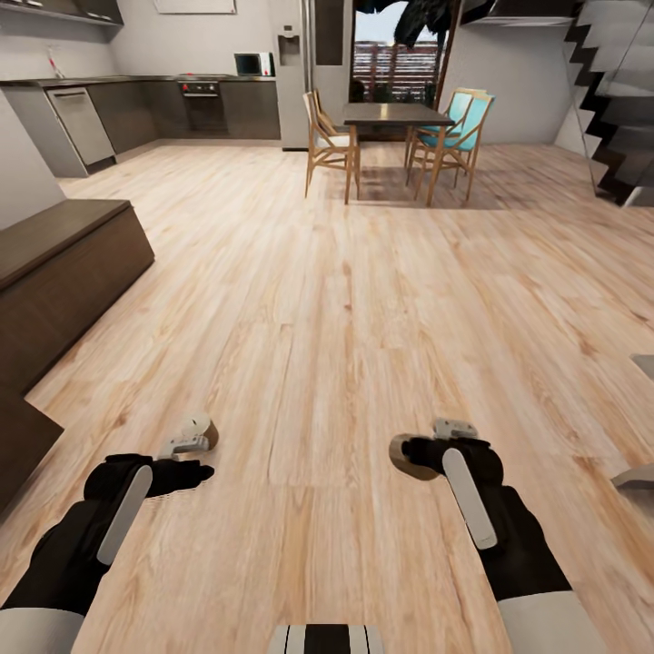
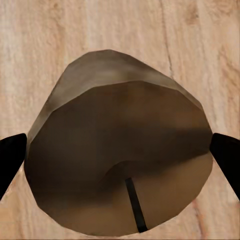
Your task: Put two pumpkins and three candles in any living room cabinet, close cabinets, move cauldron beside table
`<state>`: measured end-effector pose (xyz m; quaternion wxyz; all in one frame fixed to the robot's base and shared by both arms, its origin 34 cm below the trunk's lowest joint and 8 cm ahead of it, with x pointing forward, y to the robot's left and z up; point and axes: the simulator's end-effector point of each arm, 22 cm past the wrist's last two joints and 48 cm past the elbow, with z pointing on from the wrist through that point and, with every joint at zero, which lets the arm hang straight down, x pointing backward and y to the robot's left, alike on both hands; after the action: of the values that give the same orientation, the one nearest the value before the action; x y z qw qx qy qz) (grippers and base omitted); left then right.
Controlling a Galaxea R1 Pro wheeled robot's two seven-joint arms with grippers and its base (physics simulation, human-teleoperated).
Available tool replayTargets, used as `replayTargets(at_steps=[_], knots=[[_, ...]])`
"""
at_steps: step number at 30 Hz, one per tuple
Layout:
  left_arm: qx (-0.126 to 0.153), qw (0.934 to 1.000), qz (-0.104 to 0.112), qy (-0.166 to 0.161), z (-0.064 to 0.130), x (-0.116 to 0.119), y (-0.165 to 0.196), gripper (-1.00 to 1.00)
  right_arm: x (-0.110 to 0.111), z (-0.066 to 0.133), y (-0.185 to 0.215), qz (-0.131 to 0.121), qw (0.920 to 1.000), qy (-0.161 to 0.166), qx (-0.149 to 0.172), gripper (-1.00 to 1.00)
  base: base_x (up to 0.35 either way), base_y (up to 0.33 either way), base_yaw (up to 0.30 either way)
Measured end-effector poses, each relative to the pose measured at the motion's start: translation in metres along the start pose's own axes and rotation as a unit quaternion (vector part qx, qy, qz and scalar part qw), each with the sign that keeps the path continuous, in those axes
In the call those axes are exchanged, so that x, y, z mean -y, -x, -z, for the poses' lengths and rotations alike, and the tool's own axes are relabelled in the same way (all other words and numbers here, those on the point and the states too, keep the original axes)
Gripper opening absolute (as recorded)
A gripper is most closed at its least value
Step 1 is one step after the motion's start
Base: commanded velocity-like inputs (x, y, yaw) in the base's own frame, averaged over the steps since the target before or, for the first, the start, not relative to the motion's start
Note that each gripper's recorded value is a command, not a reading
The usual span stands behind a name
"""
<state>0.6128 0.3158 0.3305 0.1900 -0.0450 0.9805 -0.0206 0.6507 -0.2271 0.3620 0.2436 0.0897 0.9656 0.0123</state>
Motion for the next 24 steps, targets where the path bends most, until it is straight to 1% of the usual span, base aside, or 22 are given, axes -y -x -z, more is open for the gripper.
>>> replayTargets(at_steps=[2,4,6,9,13,16,20,24], knots=[[0.0,1.0,0.0,0.0,0.0,0.0,0.0,1.0,-0.006,0.012,0.014,0.001,0.9998,0.007,0.02,-1.0,0.337,0.0,0.012],[0.0,1.0,0.0,0.0,0.0,0.0,0.0,1.0,-0.009,0.019,0.02,0.004,0.9996,0.011,0.027,-1.0,0.333,0.0,0.007],[0.0,1.0,0.0,0.0,0.0,0.0,0.0,1.0,-0.015,0.032,0.028,0.008,0.9991,0.02,0.035,-1.0,0.295,0.0,0.003],[0.0,1.0,-0.001,0.0,0.0,0.0,0.0,1.0,-0.019,0.04,0.029,0.011,0.9987,0.026,0.042,-1.0,0.174,0.0,0.001],[0.001,1.0,0.0,0.0,0.0,0.0,0.001,1.0,-0.031,0.044,0.029,0.015,0.9981,0.037,0.046,-1.0,0.137,0.005,0.0],[0.0,1.0,0.0,0.0,0.0,-0.001,0.0,1.0,-0.031,0.045,0.029,0.018,0.9981,0.035,0.047,-1.0,0.251,0.037,0.0],[0.0,1.0,0.0,0.001,0.0,-0.002,0.0,1.0,-0.032,0.044,0.028,0.018,0.9981,0.036,0.046,-1.0,0.273,0.137,0.011],[0.0,1.0,0.0,0.003,0.0,-0.004,0.0,1.0,-0.033,0.044,0.028,0.018,0.9981,0.036,0.045,-1.0,0.264,0.185,0.163]])
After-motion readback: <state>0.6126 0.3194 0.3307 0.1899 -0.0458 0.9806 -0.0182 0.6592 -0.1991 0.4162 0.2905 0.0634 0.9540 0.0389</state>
